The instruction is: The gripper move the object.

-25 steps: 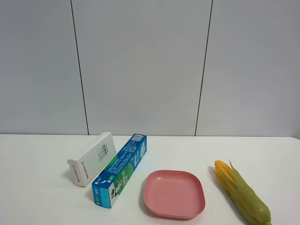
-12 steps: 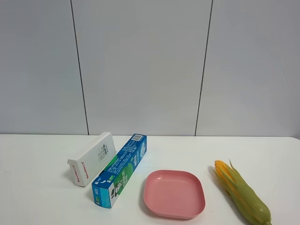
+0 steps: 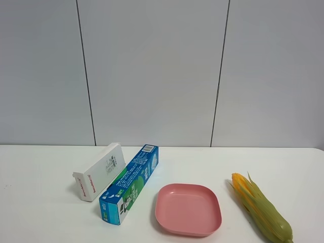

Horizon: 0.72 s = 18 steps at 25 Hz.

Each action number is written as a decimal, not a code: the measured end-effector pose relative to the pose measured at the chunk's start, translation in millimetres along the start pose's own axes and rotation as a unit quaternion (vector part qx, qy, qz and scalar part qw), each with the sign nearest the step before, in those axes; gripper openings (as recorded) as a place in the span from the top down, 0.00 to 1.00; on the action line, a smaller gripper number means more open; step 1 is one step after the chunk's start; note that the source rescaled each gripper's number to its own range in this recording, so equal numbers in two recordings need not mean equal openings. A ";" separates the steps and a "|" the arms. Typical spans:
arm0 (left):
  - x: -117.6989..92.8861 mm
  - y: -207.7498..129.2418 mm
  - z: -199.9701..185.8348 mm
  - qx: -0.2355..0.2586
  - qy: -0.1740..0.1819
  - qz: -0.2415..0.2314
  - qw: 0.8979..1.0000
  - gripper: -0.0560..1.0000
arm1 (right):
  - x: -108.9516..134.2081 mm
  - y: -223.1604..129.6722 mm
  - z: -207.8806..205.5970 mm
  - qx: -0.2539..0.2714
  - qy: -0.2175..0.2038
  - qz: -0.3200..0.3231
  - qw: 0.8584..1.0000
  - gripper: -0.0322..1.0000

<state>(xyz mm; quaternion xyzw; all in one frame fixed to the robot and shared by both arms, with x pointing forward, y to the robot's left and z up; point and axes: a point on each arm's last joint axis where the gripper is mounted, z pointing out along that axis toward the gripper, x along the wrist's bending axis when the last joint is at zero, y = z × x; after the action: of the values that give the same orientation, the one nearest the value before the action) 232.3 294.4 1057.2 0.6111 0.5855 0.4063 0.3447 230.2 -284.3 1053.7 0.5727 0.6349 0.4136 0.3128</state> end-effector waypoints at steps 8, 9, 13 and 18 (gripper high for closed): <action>0.0 -0.4 0.4 0.001 0.000 0.000 1.000 0.02 | 0.0 0.0 0.0 0.000 0.000 0.000 1.000 0.00; 0.0 -0.4 0.4 0.001 0.000 0.000 1.000 0.02 | 0.0 0.0 0.0 0.000 0.000 0.000 1.000 0.00; 0.0 -0.5 0.6 0.001 0.000 0.000 1.000 0.02 | 0.0 0.0 0.0 0.000 0.000 0.000 1.000 0.00; -0.1 -1.3 1.5 0.003 0.000 0.000 1.000 0.02 | 0.0 0.0 0.0 0.000 0.000 0.000 1.000 0.00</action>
<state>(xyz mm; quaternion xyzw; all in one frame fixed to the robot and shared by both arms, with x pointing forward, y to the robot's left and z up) 233.1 294.5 1055.3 0.6122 0.5868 0.4040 0.3430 230.2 -284.3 1053.7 0.5727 0.6349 0.4136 0.3128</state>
